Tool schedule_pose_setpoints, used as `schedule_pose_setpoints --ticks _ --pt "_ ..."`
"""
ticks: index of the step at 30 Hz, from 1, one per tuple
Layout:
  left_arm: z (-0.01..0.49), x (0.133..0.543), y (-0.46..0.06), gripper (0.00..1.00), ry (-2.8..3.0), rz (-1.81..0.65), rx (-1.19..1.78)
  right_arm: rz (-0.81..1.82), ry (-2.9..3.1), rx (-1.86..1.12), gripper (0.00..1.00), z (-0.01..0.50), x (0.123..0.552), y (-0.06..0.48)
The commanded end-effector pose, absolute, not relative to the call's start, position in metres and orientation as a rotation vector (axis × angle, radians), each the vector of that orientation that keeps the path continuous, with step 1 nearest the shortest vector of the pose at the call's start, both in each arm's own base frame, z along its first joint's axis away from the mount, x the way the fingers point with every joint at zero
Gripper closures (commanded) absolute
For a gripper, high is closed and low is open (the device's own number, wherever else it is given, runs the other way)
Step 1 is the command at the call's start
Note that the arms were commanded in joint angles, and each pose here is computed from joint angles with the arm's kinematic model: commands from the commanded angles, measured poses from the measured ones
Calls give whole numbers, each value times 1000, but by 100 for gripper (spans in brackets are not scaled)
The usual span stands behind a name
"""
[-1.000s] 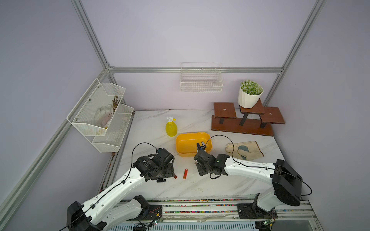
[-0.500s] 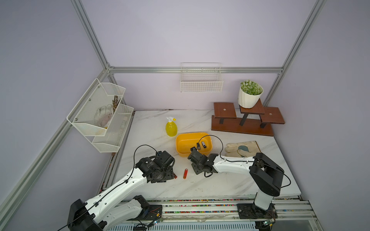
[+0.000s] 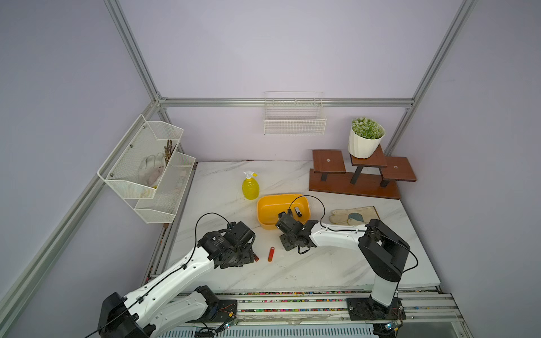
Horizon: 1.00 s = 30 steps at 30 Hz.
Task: Put the usb flash drive into the storage box
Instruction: Pick up the USB flash from the center of the board.
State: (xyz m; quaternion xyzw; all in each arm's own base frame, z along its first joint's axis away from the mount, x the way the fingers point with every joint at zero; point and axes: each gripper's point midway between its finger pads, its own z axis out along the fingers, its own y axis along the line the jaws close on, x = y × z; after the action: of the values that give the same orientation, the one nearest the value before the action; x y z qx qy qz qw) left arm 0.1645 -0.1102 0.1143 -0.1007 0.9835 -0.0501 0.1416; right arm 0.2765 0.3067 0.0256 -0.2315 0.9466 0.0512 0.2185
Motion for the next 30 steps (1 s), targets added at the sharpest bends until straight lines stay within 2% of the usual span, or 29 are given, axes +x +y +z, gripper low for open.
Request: schedule_pose_setpoints --ticks 1,13,30 --pt "118 171 -114 24 2812 -160 -296 141 2665 -663 49 20 271 305" --pt "109 167 -114 24 2845 -143 -282 105 2722 -685 58 16 262 296" --pt "91 167 -120 23 2878 -156 -292 9 2747 -716 63 12 263 288"
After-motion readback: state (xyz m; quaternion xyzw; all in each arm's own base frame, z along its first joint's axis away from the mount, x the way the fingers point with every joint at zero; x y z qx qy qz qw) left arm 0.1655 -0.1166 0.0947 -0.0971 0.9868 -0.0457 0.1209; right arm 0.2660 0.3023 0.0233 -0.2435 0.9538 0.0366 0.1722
